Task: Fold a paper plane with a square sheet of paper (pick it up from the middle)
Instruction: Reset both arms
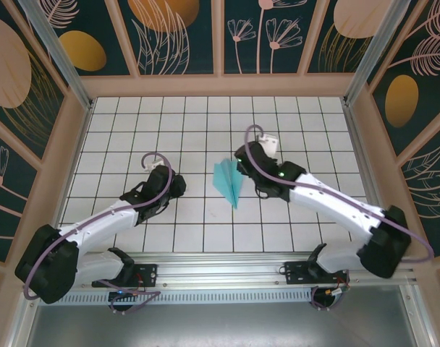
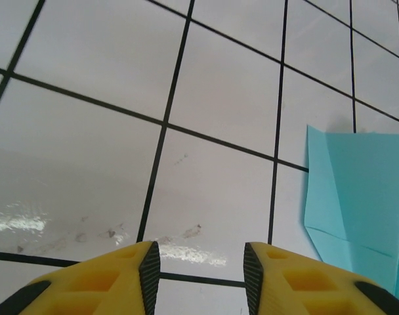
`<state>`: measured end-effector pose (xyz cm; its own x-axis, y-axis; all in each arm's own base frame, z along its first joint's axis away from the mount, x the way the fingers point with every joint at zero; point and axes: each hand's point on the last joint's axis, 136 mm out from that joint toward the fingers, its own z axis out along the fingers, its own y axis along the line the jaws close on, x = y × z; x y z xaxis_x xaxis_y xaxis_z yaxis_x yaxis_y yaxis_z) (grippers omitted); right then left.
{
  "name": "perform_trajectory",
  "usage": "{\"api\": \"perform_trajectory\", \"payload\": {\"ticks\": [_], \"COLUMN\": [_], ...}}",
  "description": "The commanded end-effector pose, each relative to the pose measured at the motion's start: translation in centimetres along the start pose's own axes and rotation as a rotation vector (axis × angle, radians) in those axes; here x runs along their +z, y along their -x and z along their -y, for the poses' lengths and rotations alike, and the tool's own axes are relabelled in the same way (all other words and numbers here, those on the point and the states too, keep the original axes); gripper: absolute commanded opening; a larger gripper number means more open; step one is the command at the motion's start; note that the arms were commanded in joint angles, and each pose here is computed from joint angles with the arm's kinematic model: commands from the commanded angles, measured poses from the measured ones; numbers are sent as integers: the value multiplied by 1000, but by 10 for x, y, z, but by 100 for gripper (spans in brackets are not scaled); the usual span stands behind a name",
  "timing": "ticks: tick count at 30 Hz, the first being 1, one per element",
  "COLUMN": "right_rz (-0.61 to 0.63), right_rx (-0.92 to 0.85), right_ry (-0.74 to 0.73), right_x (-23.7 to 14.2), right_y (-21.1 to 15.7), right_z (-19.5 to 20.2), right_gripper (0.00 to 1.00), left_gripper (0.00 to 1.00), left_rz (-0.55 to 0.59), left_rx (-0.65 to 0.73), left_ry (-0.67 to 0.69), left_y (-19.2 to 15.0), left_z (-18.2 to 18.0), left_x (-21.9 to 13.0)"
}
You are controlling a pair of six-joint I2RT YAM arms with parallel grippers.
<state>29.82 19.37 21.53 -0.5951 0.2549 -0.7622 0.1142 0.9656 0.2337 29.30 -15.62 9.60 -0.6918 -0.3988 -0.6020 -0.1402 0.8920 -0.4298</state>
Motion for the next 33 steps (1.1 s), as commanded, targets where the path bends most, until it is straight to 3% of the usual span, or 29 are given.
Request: {"api": "perform_trajectory", "payload": {"ticks": [1, 7, 9, 11, 19, 22, 33], "right_rz": [158, 298, 309, 311, 289, 258, 377], "right_rx": [66, 69, 40, 24, 14, -45, -109], "right_ry": [-136, -312, -347, -409, -468, -396, -225], "right_x": [-2, 3, 10, 16, 52, 69, 96], "right_y": [26, 36, 30, 26, 10, 9, 15], "right_z": [54, 138, 154, 174, 224, 222, 222], "right_gripper": [72, 77, 81, 83, 92, 92, 93], "left_gripper": [47, 78, 92, 98, 98, 99, 99], "left_rz": [110, 252, 295, 328, 422, 470, 590], "left_rx": [38, 101, 110, 128, 62, 77, 63], "left_ry": [22, 113, 151, 191, 364, 419, 512], "left_y": [28, 54, 62, 69, 100, 110, 131], "left_z": [4, -11, -18, -25, -82, -93, -128], "left_x": [-10, -21, -24, -27, -32, -38, -48]}}
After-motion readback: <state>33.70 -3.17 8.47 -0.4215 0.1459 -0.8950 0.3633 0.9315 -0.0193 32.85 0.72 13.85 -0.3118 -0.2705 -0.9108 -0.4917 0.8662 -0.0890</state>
